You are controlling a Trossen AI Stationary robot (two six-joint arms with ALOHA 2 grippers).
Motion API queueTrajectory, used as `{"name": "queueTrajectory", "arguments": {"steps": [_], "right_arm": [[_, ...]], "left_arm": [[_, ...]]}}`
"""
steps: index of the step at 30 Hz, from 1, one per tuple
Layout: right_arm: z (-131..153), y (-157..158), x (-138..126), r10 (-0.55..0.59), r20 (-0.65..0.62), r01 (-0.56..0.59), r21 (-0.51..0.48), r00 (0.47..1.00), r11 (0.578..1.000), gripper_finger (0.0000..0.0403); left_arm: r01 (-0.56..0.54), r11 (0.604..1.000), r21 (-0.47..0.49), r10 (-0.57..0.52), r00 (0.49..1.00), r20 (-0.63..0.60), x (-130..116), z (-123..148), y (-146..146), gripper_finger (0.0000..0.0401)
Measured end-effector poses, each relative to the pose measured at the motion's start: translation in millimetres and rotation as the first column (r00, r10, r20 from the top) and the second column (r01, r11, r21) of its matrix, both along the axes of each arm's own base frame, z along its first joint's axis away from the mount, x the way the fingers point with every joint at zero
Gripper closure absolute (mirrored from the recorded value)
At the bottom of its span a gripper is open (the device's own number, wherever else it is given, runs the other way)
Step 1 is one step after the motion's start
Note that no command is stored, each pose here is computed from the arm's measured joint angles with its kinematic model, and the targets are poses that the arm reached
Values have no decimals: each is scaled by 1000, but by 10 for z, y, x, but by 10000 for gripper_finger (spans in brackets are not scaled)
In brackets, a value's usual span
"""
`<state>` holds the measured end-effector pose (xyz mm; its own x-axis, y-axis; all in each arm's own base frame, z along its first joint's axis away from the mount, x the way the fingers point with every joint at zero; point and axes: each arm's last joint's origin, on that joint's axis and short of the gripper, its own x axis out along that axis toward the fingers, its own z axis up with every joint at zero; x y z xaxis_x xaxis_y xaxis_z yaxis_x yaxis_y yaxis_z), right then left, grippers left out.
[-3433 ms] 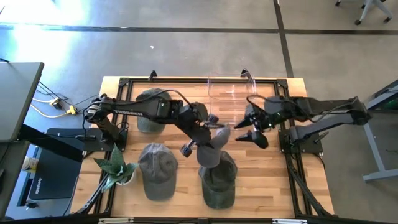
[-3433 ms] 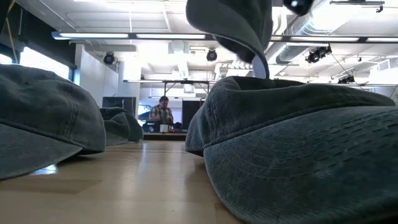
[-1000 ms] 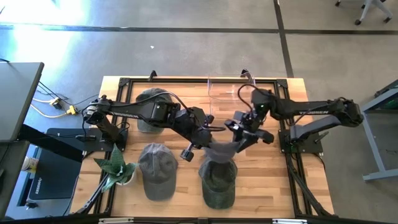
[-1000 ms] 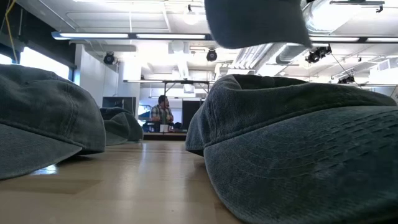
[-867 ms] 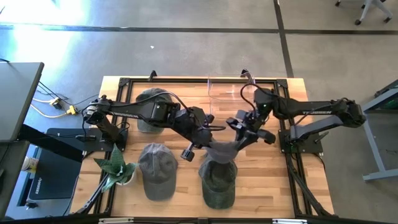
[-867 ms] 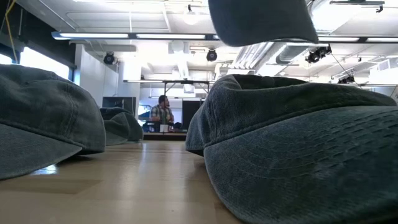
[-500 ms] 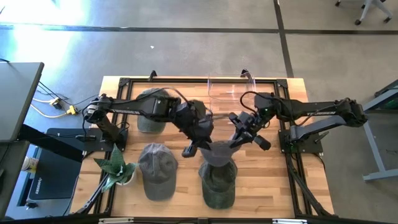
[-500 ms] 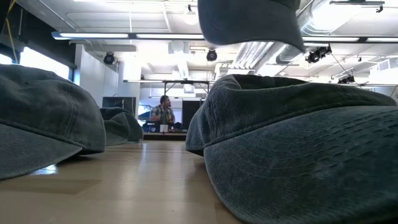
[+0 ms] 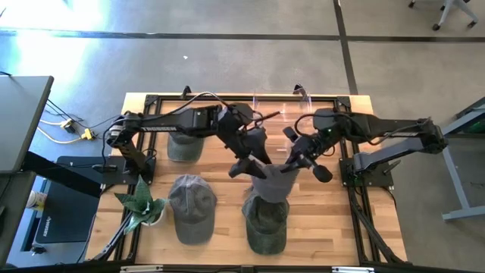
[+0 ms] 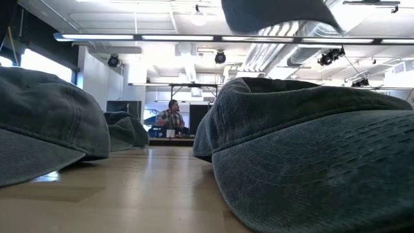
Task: Pick & Place hat
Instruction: Put the right gray cap into the top transparent bin
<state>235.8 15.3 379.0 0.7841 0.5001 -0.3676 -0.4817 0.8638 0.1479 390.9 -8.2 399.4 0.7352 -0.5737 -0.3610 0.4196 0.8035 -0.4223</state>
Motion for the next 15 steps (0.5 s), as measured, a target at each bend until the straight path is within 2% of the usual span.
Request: {"name": "queueTrajectory", "arguments": {"steps": [4,7,9,15], "right_arm": [[14,7,-28,-27,-35,26,-27,999,999,398],[43,36,-35,-20,-20,19,-52,1000,998,400],[61,49,-37,-12,-10,12,-55,1000,998,398],[106,49,-40,-43,5,43,-72,999,996,400]], "left_arm": [[41,998,48,-39,999,-31,-4,-96,34,140],[-12,991,137,7,999,36,-46,-14,54,140],[-56,986,156,41,994,97,-26,46,64,140],[-56,997,53,48,989,143,160,12,-70,140]]}}
